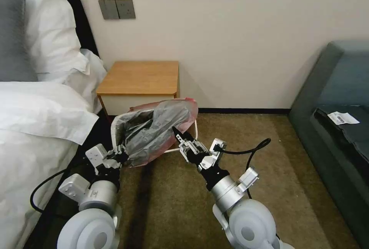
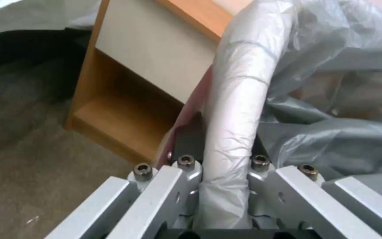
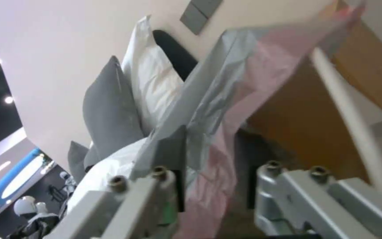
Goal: Pick up the garbage bag from the table and place it over the trash can.
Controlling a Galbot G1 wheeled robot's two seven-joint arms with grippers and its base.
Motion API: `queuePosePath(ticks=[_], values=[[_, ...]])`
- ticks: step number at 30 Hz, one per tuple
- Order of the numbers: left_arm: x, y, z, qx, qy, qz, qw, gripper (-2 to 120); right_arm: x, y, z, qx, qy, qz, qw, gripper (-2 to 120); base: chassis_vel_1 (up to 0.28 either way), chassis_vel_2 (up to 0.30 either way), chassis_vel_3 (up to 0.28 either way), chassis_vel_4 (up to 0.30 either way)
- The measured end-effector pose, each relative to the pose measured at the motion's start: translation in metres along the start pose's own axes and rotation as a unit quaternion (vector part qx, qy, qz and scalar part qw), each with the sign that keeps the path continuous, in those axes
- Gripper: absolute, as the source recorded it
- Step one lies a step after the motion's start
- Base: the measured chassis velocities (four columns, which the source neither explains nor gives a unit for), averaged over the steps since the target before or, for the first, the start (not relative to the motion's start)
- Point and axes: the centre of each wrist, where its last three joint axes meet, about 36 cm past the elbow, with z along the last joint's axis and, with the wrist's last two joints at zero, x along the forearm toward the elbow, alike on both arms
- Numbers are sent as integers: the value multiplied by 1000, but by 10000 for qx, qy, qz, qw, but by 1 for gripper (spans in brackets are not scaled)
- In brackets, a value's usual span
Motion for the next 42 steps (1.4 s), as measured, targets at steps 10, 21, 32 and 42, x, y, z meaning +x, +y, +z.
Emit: queuePosePath(ticks=[10,21,32,42], values=[[-4,3,3,-83,32,-67,9999,7,0,1,-4,103,-25,-66,9999,0,0,0,0,0],[-9,4,3,-100,28,-95,9999,7,1,5,-6,139,-98,-133,9998,0,0,0,0,0],[-11,7,3,-148,23,-153,9998,7,9,20,-11,526,-136,162,9984,0,0,0,0,0],[-12,6,8,-221,-21,-225,9995,7,17,34,-16,479,-133,316,9983,0,0,0,0,0]])
